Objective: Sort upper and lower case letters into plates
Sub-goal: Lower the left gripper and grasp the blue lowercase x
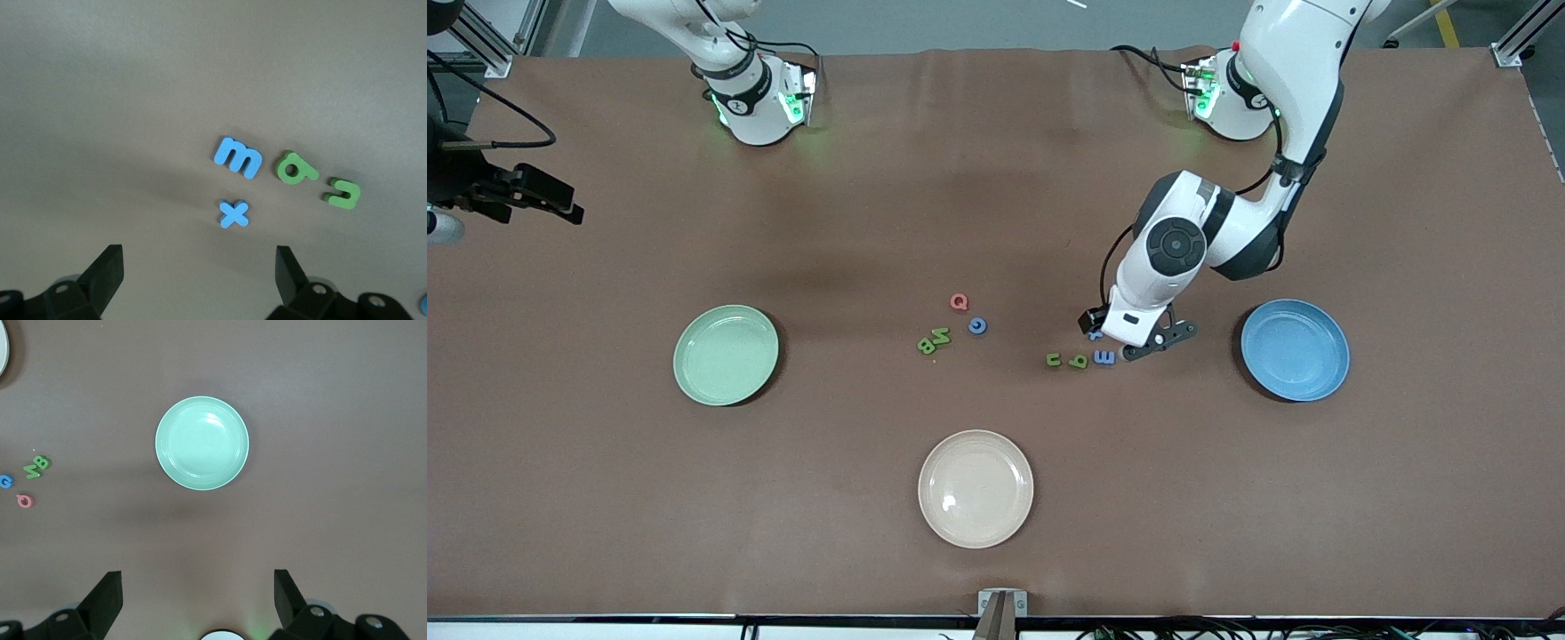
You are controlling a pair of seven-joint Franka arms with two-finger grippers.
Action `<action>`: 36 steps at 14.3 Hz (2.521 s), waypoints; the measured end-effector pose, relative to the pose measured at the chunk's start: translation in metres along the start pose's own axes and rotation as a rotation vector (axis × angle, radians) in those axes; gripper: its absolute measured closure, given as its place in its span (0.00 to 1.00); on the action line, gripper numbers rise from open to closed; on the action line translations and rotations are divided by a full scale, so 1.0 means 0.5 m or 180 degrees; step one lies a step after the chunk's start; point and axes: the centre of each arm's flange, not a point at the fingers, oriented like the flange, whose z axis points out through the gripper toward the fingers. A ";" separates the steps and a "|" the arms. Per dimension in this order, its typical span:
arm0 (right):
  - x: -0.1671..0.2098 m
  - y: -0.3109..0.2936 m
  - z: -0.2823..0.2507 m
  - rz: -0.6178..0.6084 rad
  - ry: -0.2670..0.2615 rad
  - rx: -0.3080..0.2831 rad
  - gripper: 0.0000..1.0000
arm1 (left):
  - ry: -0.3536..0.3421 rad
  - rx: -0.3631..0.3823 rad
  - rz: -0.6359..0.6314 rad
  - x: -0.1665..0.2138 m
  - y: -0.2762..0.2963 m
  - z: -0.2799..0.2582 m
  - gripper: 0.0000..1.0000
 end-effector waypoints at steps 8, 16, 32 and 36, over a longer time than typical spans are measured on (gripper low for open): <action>0.000 0.000 0.000 0.0000 -0.0001 -0.0002 0.00 | 0.0069 0.0004 0.0198 -0.033 0.037 0.079 0.18; 0.000 0.000 0.000 -0.0027 0.0002 -0.0072 0.00 | 0.0319 0.0172 0.0546 -0.015 0.055 0.096 0.19; 0.000 0.001 0.002 -0.0026 -0.0004 -0.0075 0.00 | 0.0327 0.0245 0.0660 -0.014 0.080 0.148 0.26; 0.000 0.001 0.002 -0.0026 -0.0004 -0.0075 0.00 | 0.0328 0.0242 0.0655 -0.013 0.079 0.147 0.34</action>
